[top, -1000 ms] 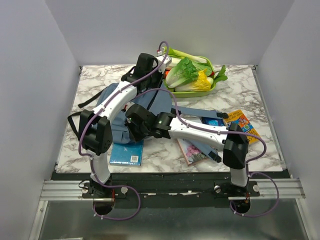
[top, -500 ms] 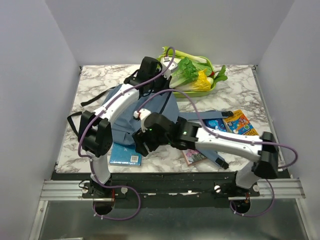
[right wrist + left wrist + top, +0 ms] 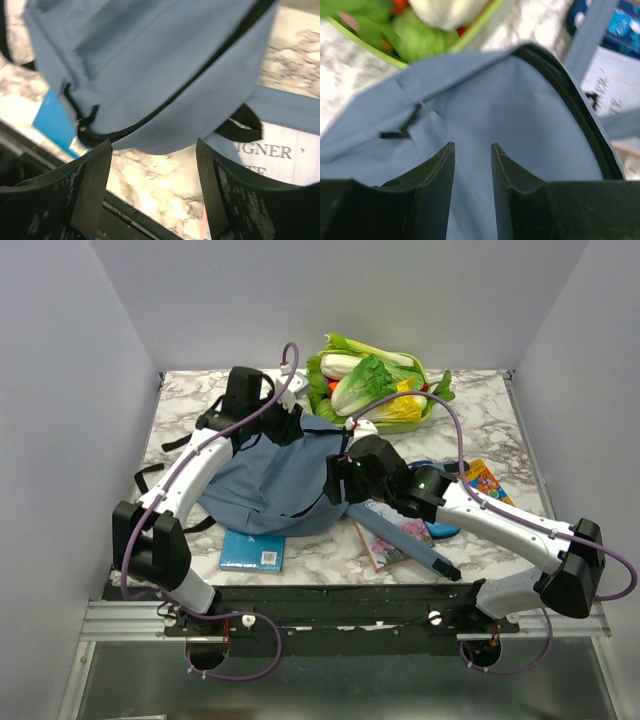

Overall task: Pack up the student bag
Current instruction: Unzip the student bag at the center of the board.

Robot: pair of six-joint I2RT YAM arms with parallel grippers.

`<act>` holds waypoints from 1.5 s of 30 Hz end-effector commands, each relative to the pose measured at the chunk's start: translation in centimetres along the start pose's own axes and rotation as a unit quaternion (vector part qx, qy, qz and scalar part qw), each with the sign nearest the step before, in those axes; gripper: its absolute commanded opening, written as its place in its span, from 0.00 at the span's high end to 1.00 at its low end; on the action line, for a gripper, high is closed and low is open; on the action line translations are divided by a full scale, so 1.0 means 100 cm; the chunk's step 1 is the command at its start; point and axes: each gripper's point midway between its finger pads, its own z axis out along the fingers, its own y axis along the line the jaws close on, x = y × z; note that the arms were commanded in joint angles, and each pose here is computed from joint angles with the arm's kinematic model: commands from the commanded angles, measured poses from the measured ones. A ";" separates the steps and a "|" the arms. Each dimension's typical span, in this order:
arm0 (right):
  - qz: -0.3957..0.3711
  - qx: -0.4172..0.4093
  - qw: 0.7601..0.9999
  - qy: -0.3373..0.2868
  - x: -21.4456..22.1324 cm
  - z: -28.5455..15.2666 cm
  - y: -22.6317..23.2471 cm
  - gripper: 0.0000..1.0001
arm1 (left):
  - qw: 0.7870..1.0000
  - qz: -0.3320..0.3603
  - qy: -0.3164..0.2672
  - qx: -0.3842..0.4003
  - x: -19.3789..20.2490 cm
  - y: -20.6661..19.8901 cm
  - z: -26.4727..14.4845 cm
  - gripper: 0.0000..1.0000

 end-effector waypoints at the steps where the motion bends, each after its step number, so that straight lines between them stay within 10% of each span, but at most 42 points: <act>1: 0.020 0.096 0.995 0.008 0.012 0.014 -0.046 0.25 | 0.997 -0.012 0.010 0.075 0.034 -0.048 -0.005 0.57; 28: 0.078 0.111 0.990 0.032 0.074 0.053 -0.085 0.57 | 0.983 -0.041 0.054 0.172 0.086 -0.134 0.037 0.27; 33: 0.083 0.105 0.991 0.029 0.080 0.049 -0.087 0.57 | 0.993 -0.012 0.064 0.101 0.088 -0.115 0.051 0.46; 38: 0.086 0.100 0.991 0.015 0.075 0.041 -0.086 0.57 | 0.997 0.021 0.072 0.004 0.088 -0.081 0.052 0.96; 45: 0.079 0.099 0.992 -0.014 0.056 0.031 -0.085 0.58 | 0.995 0.061 0.068 -0.044 0.065 -0.063 0.022 1.00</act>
